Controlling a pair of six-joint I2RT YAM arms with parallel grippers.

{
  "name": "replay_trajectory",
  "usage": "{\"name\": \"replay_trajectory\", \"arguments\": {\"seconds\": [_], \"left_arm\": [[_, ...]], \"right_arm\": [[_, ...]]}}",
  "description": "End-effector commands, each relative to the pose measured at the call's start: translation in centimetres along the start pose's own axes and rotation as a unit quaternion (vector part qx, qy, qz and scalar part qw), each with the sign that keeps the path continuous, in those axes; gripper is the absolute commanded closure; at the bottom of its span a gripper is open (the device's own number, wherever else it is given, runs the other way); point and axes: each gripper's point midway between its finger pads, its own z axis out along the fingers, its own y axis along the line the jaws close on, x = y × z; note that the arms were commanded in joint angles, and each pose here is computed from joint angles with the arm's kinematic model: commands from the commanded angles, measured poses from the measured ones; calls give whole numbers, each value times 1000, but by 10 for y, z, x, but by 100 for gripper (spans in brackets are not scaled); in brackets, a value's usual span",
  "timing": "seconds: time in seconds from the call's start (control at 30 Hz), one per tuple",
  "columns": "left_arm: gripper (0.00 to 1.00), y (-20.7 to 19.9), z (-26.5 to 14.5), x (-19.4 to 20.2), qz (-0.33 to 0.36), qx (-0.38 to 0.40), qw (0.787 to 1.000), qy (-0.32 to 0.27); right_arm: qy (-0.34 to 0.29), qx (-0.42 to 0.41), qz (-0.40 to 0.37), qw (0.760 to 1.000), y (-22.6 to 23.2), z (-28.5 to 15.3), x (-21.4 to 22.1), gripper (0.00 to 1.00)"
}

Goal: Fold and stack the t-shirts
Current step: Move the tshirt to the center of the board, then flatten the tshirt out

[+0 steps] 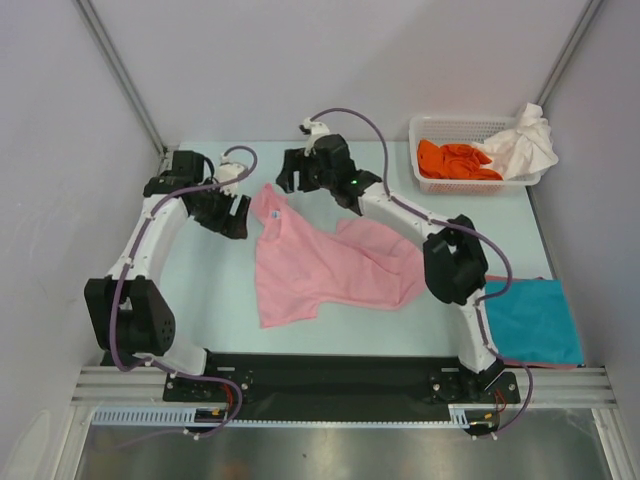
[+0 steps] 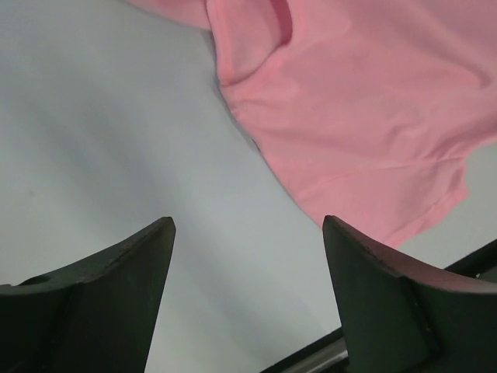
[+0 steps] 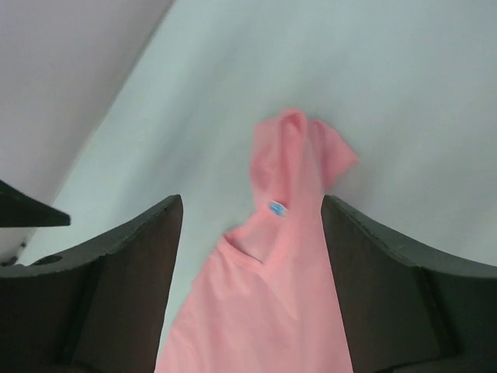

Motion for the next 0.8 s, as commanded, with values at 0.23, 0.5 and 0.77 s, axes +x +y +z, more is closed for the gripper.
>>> {"name": "replay_trajectory", "arguments": {"seconds": [0.23, 0.5, 0.77], "left_arm": [[29, -53, 48, 66, 150, 58, 984, 73], [6, -91, 89, 113, 313, 89, 937, 126], [0, -93, 104, 176, 396, 70, 894, 197]], "right_arm": [[106, 310, 67, 942, -182, -222, 41, 60], [137, 404, 150, 892, -227, -301, 132, 47], [201, 445, 183, 853, -246, -321, 180, 46]]}}
